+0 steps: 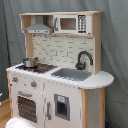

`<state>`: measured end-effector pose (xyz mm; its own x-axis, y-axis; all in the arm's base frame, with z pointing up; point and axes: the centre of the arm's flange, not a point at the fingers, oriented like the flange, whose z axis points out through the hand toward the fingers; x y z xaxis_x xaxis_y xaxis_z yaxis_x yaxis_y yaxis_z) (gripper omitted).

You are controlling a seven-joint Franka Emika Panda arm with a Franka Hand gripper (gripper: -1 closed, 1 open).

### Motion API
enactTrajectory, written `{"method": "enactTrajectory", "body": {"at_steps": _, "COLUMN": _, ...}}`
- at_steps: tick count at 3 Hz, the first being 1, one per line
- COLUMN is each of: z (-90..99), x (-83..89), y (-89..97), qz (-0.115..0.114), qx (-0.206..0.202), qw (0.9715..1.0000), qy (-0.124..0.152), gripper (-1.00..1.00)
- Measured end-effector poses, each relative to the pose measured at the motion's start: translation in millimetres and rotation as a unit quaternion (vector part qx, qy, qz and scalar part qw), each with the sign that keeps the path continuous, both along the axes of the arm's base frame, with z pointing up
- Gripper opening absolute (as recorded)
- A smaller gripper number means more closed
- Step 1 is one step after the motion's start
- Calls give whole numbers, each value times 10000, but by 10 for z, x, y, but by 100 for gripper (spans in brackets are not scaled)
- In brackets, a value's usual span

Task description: Play with the kitchen

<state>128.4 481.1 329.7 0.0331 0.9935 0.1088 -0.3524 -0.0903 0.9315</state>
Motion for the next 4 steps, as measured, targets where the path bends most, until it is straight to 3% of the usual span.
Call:
{"method": "enactTrajectory", "body": {"at_steps": 2, "z": 32, "x": 215, "y": 222, "qz": -187, "qx": -639, "qw": 9973, "qy": 320, "gripper": 100}}
{"method": "enactTrajectory", "body": {"at_steps": 4, "z": 29, "x": 566, "y": 325, "qz": -390, "qx": 44, "qw": 9961, "qy": 788, "gripper": 100}}
